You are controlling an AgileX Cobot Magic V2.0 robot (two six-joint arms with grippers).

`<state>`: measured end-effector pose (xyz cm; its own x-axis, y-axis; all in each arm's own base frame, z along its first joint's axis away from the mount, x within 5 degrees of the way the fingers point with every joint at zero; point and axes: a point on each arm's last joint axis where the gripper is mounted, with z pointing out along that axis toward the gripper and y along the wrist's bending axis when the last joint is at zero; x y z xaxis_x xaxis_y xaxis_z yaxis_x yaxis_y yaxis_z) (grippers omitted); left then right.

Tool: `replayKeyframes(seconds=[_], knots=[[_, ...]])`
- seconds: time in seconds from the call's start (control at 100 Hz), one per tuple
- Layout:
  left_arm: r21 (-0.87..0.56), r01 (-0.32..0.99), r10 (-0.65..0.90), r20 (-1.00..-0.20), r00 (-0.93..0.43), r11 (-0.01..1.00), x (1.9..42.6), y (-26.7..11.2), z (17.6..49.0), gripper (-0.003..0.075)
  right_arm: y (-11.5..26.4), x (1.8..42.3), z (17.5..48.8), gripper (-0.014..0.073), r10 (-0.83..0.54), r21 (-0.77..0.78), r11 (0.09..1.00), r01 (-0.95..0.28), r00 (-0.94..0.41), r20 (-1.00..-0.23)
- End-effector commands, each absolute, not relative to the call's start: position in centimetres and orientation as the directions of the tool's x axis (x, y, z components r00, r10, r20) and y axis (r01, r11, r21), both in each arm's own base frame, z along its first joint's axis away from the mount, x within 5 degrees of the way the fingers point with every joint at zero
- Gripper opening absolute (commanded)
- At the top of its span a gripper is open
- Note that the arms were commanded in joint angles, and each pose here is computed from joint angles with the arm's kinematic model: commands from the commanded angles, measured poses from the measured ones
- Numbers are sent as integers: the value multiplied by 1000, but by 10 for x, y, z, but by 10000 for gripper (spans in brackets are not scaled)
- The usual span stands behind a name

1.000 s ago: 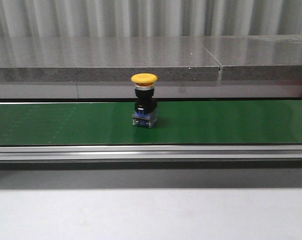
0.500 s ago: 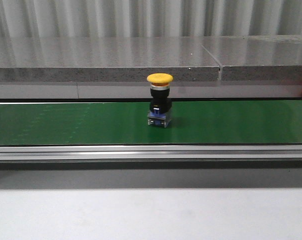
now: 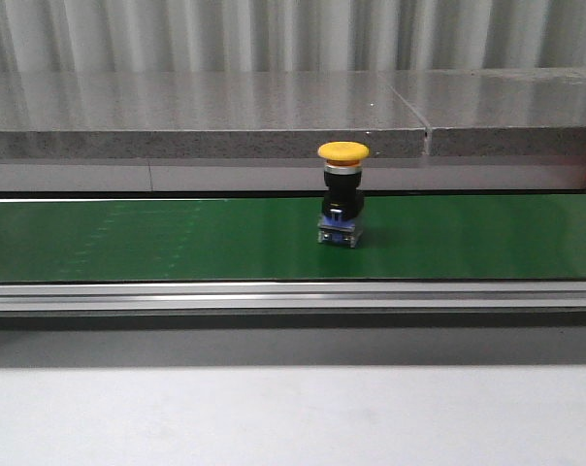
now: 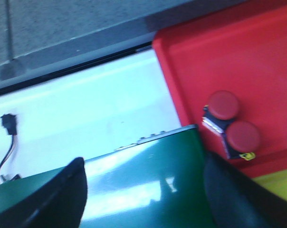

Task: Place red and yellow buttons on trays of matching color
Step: 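Move the right gripper down over the yellow button on the belt, then close the right gripper on the yellow button and lift it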

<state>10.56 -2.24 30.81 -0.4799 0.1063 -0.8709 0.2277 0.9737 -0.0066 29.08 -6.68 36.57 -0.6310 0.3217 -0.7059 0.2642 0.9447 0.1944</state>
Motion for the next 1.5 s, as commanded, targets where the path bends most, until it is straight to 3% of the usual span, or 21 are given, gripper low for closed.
replayKeyframes(seconds=[0.0,0.61,0.91,1.49], knots=[[-14,229,82,-911,-403,973,108,-24,322,-21,-46,286,389,523,246,178,969,173,-578,-778],[-14,229,82,-911,-403,973,108,-24,322,-21,43,277,381,526,16,170,976,-139,-725,-689],[-14,229,82,-911,-403,973,108,-24,322,-21,71,265,372,526,-173,122,944,-308,-773,-611],[-14,229,82,-911,-403,973,108,-24,322,-21,97,304,315,523,-409,52,870,-490,-778,-476]])
